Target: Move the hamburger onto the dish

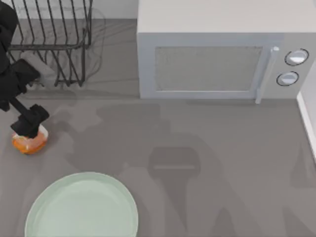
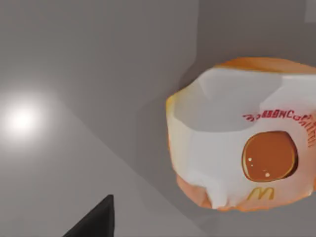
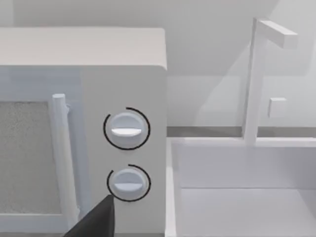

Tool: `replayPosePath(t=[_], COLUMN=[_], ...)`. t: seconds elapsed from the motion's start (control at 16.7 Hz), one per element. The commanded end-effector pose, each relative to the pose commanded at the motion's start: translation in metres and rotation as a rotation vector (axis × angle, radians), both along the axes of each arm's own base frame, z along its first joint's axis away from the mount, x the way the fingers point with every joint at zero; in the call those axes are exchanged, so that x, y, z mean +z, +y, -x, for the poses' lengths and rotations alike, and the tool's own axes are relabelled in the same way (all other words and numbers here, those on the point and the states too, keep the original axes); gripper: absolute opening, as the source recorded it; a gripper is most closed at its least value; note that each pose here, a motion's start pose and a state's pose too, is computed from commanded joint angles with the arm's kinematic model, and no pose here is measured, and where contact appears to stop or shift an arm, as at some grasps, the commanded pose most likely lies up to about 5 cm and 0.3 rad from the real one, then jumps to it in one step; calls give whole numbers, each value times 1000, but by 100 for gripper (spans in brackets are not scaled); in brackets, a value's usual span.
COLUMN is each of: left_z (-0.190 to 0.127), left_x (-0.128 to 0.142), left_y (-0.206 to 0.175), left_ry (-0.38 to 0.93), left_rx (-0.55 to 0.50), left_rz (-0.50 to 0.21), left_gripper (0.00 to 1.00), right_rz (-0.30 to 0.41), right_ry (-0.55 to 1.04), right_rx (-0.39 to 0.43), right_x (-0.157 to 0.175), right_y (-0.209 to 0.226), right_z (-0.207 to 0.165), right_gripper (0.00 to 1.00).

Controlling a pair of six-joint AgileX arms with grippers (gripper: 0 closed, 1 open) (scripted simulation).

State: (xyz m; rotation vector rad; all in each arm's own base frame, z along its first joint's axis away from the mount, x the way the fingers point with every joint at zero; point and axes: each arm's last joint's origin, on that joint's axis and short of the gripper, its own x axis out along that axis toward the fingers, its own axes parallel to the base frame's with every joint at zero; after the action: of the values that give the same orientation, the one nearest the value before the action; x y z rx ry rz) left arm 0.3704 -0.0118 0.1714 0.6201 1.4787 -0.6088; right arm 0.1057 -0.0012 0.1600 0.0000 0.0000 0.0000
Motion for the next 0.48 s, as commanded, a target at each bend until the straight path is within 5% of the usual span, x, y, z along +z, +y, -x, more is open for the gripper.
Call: replayPosePath(t=[0.24,0.48], left_z=[0,-2], left_x=[-1,-32], left_y=[2,0], left_ry=[-1,-1], left_rx=[5,0], left_rz=[0,0], left_gripper=[100,100], right_rz=[0,0], right_ry=[0,0], right_rx=[0,0], right_x=[0,0], right_y=[0,0], right_z=[0,0], right_gripper=[100,100])
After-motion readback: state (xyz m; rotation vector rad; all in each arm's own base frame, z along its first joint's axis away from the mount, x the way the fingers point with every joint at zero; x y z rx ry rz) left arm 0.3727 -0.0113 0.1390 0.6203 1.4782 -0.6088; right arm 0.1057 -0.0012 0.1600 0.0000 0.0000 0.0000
